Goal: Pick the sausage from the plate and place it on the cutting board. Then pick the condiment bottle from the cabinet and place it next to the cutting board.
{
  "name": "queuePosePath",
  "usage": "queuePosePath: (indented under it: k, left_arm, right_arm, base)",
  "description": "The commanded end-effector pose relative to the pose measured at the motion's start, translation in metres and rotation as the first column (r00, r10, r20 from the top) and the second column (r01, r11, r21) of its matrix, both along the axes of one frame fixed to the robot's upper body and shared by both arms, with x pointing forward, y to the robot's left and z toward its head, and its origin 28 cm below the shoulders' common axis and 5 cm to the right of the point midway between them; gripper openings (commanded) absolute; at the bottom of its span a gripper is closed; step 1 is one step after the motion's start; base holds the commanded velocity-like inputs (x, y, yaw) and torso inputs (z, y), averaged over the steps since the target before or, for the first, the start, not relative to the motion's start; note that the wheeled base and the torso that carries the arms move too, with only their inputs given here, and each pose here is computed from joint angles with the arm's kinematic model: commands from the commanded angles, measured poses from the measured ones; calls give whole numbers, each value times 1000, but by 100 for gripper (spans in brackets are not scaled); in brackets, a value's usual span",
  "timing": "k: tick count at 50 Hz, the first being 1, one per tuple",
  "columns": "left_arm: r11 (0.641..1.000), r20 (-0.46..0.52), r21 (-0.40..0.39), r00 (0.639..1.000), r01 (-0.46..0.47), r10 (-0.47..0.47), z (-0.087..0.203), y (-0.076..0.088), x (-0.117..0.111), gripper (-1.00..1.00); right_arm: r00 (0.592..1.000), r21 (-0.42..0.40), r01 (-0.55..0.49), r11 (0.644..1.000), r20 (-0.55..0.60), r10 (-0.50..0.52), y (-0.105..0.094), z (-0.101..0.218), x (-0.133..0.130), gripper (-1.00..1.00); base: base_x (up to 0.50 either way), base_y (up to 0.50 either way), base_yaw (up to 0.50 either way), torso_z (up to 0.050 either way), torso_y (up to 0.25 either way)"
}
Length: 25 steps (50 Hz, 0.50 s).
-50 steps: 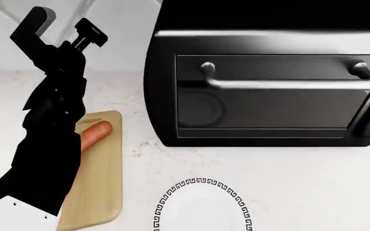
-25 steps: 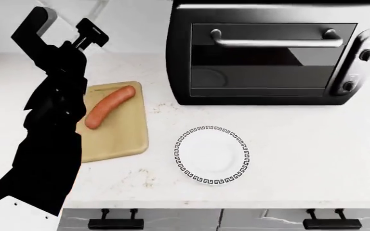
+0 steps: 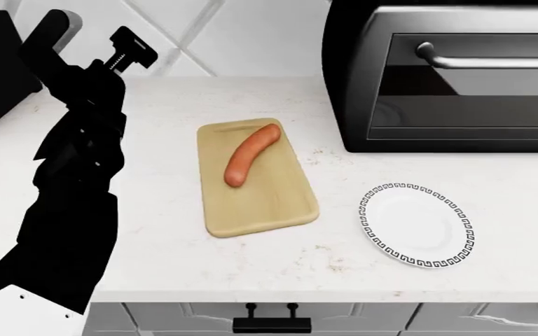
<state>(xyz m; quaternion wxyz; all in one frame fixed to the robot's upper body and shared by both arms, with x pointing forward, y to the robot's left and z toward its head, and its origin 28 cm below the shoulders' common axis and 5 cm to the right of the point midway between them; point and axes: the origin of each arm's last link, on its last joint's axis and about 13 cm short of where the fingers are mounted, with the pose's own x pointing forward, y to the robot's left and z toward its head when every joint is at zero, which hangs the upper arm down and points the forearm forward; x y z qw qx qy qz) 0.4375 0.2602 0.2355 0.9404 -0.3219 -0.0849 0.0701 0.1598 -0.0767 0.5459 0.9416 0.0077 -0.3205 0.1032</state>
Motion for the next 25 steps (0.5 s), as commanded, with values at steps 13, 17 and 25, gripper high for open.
queuePosePath:
  k: [13, 17, 25]
  left_arm:
    - [1000, -6, 12, 1000, 0, 1, 0, 0, 0, 100]
    - [1000, -6, 13, 1000, 0, 0, 0, 0, 0, 100]
    - [1000, -8, 17, 1000, 1, -1, 0, 0, 0, 100]
  right_arm:
    - [998, -10, -21, 1000, -66, 20, -6, -35, 7, -100]
    - [995, -14, -43, 999, -90, 42, -5, -45, 8, -100]
    - [990, 3, -79, 997, -119, 79, -7, -65, 8, -100]
  base:
    - [0, 0, 0, 0, 0]
    - [0, 0, 0, 0, 0]
    - [0, 0, 0, 0, 0]
